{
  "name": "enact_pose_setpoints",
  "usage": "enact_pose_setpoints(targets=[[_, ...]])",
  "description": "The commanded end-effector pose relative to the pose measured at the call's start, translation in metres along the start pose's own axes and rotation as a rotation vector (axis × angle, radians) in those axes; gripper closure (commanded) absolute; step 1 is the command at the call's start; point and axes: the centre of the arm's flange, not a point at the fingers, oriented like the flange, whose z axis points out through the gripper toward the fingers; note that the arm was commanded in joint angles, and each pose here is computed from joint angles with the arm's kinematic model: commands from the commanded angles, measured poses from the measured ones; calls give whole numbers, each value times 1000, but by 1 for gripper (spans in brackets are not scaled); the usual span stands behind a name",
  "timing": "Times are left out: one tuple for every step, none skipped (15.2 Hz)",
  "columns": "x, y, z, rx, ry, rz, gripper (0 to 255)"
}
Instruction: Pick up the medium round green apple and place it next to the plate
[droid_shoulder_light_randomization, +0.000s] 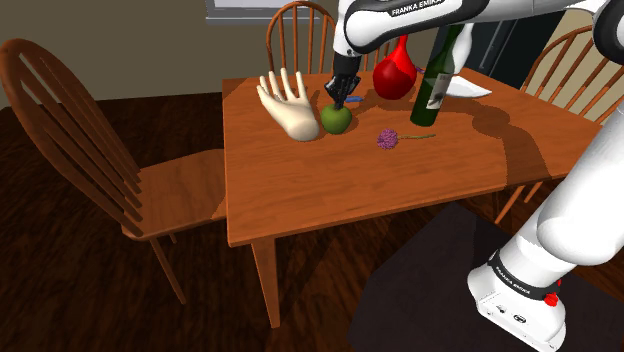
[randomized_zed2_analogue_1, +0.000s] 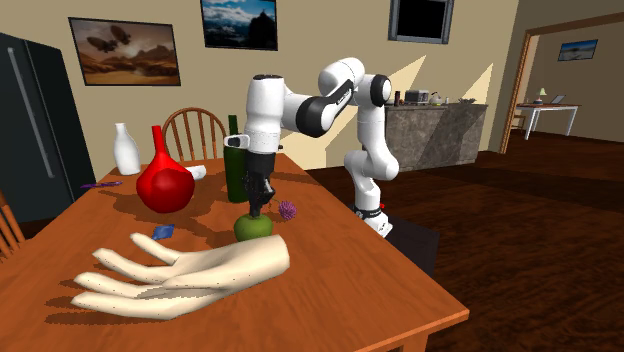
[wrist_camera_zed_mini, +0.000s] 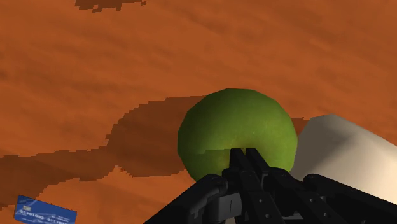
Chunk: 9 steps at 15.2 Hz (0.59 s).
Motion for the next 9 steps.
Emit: enact_pose_setpoints(targets=[[0, 0, 0, 0, 0, 0, 255], [0, 0, 0, 0, 0, 0, 255], [1, 0, -5, 0, 0, 0, 255], [1, 1, -10, 0, 0, 0, 255], [2, 1, -15, 0, 0, 0, 255], [3, 1, -21, 0, 0, 0, 255], [4, 2, -26, 0, 0, 0, 255], [5, 2, -31, 0, 0, 0, 255], [5, 2, -36, 0, 0, 0, 255]])
